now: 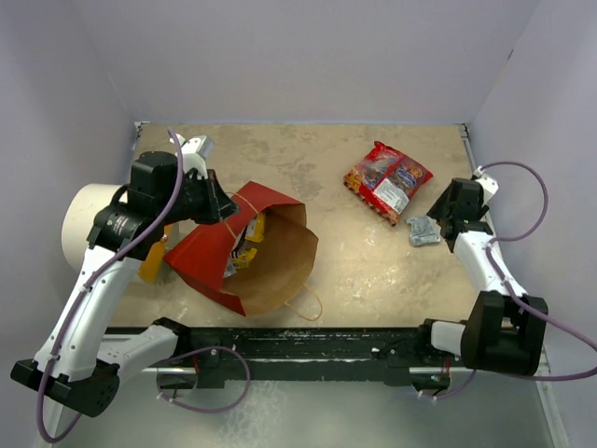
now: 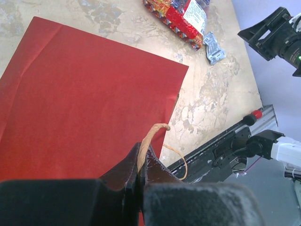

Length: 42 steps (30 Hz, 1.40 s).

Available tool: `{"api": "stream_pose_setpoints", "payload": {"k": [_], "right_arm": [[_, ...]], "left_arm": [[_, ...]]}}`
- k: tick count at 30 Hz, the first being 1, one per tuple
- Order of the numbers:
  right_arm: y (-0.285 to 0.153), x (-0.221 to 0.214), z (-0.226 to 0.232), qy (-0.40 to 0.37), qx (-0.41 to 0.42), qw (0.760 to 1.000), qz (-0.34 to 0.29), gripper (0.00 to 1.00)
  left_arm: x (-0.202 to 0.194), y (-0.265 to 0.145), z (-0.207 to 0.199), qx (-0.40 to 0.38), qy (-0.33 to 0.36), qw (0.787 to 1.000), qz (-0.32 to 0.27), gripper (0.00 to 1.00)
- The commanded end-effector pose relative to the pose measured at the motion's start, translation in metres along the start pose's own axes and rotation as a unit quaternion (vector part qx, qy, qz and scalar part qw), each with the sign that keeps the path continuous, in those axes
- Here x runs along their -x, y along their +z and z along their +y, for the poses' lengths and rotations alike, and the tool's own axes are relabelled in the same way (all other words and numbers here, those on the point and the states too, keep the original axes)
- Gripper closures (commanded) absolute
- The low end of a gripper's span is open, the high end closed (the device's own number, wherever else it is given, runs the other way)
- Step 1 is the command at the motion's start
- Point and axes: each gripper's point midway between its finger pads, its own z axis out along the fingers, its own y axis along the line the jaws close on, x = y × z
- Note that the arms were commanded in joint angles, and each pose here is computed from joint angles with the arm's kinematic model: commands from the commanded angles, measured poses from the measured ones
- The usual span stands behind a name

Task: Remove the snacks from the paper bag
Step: Place the snack at the center of the board, then take out the snack from the paper bag.

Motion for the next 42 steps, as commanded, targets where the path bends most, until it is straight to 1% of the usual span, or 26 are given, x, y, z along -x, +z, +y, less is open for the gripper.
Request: {"api": "stream_pose_setpoints", "payload": {"k": [1, 2, 3, 4, 5, 8, 9, 11, 13, 15, 17, 18, 21, 23, 24, 25, 27, 31, 33, 40, 42], "right_arm": [[-0.034, 0.025, 0.065, -0.089, 0.160, 0.982, -0.043, 0.34], [-0.047, 0.022, 0.087, -0.113, 0.207, 0.970, -0.054, 0.33], [-0.064, 0.017, 0.110, -0.143, 0.257, 0.953, -0.068, 0.33], [-0.085, 0.015, 0.131, -0.167, 0.307, 0.933, -0.089, 0.33], [-0.107, 0.009, 0.149, -0.190, 0.362, 0.906, -0.107, 0.32], [-0.181, -0.005, 0.184, -0.229, 0.514, 0.809, -0.170, 0.33], [-0.206, -0.014, 0.190, -0.242, 0.565, 0.768, -0.184, 0.33], [-0.247, -0.032, 0.194, -0.271, 0.637, 0.692, -0.204, 0.33], [-0.278, -0.054, 0.195, -0.312, 0.685, 0.621, -0.219, 0.33], [-0.305, -0.079, 0.193, -0.361, 0.721, 0.540, -0.241, 0.34], [-0.321, -0.104, 0.193, -0.407, 0.736, 0.478, -0.254, 0.33], [-0.327, -0.114, 0.196, -0.425, 0.739, 0.454, -0.258, 0.32], [-0.332, -0.143, 0.214, -0.474, 0.740, 0.404, -0.254, 0.32], [-0.343, -0.162, 0.230, -0.498, 0.742, 0.364, -0.263, 0.32], [-0.346, -0.170, 0.238, -0.507, 0.740, 0.350, -0.269, 0.32], [-0.349, -0.176, 0.248, -0.511, 0.735, 0.346, -0.280, 0.32], [-0.354, -0.185, 0.270, -0.509, 0.730, 0.348, -0.294, 0.32], [-0.366, -0.208, 0.308, -0.500, 0.739, 0.336, -0.302, 0.33], [-0.366, -0.222, 0.325, -0.492, 0.741, 0.342, -0.303, 0.33], [-0.346, -0.280, 0.360, -0.500, 0.743, 0.340, -0.286, 0.33], [-0.337, -0.289, 0.371, -0.504, 0.735, 0.351, -0.288, 0.32]], "left_arm": [[0.012, -0.003, -0.011, -0.027, 0.009, 0.999, -0.033, 1.00], [0.013, -0.004, -0.012, -0.029, 0.012, 0.999, -0.036, 1.00], [0.014, -0.005, -0.013, -0.032, 0.014, 0.999, -0.039, 1.00], [0.013, -0.005, -0.014, -0.035, 0.017, 0.998, -0.041, 1.00], [0.014, -0.006, -0.015, -0.038, 0.020, 0.998, -0.046, 1.00], [0.013, -0.007, -0.016, -0.044, 0.027, 0.997, -0.051, 1.00], [0.013, -0.008, -0.016, -0.046, 0.029, 0.997, -0.053, 1.00], [0.012, -0.009, -0.017, -0.052, 0.033, 0.996, -0.058, 1.00], [0.010, -0.010, -0.019, -0.061, 0.037, 0.996, -0.061, 1.00], [0.008, -0.011, -0.020, -0.065, 0.039, 0.995, -0.062, 1.00], [0.005, -0.010, -0.019, -0.066, 0.040, 0.995, -0.058, 1.00], [0.004, -0.010, -0.018, -0.065, 0.039, 0.996, -0.056, 1.00], [0.002, -0.009, -0.016, -0.059, 0.037, 0.996, -0.051, 1.00], [0.002, -0.009, -0.016, -0.059, 0.036, 0.996, -0.049, 1.00], [0.002, -0.009, -0.016, -0.059, 0.035, 0.996, -0.049, 1.00], [0.003, -0.009, -0.017, -0.060, 0.034, 0.996, -0.050, 1.00], [0.003, -0.009, -0.017, -0.061, 0.031, 0.996, -0.050, 1.00], [0.000, -0.010, -0.014, -0.051, 0.024, 0.998, -0.041, 1.00], [-0.001, -0.011, -0.012, -0.043, 0.018, 0.998, -0.037, 1.00], [-0.004, -0.015, -0.012, -0.033, -0.004, 0.999, -0.028, 1.00], [-0.004, -0.017, -0.012, -0.031, -0.008, 0.999, -0.027, 1.00]]}}
